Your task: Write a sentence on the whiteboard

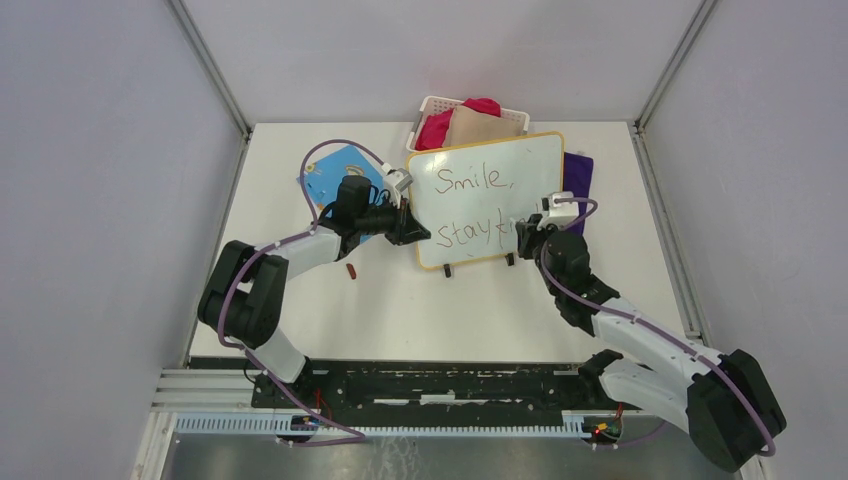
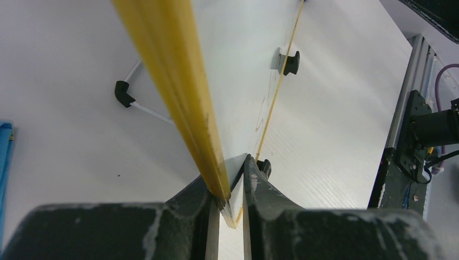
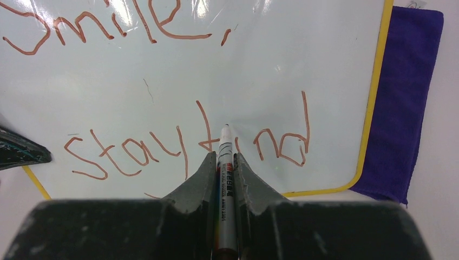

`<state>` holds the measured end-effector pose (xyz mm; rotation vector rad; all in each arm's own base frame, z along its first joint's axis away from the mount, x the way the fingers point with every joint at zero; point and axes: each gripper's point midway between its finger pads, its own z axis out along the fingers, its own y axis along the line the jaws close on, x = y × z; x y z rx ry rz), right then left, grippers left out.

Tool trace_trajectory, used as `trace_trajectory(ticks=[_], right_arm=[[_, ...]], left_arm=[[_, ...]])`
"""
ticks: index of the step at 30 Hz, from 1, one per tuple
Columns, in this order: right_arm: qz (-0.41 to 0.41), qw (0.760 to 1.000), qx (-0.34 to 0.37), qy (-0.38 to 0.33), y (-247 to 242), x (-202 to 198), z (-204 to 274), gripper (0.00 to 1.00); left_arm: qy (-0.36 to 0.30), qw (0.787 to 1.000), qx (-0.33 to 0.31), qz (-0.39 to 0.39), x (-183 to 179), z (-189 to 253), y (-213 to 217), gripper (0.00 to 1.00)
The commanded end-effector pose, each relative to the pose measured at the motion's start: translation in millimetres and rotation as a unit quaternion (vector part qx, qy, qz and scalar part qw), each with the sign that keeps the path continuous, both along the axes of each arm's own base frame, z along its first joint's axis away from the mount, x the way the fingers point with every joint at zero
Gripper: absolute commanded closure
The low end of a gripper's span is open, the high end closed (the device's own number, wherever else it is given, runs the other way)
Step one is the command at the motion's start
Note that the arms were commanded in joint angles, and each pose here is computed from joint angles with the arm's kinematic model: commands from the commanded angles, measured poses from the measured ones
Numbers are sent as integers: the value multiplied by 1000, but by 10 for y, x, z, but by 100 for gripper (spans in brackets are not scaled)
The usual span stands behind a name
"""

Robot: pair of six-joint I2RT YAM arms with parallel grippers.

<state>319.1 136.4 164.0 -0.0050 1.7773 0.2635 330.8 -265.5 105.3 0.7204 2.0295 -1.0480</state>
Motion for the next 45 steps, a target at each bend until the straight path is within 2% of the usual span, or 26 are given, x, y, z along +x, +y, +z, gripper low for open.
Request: trace_trajectory(ticks=[1, 27, 32, 39, 45], right_arm=[[-13, 999, 17, -43, 25, 132, 331, 100], [-32, 999, -6, -21, -88, 140, 92, 100], [-18, 999, 3, -28, -51, 107, 162, 100], [-1, 997, 35, -65, -59, -30, 516, 100], [-94, 992, 25, -76, -523, -194, 534, 100]], left_arm=[[49, 990, 129, 32, -148, -690, 343, 98], [48, 989, 133, 33, -142, -688, 352, 98], [48, 989, 133, 34, -140, -688, 355, 98], [49, 989, 133, 33, -142, -691, 352, 98], [48, 989, 134, 35, -142, -691, 356, 98]])
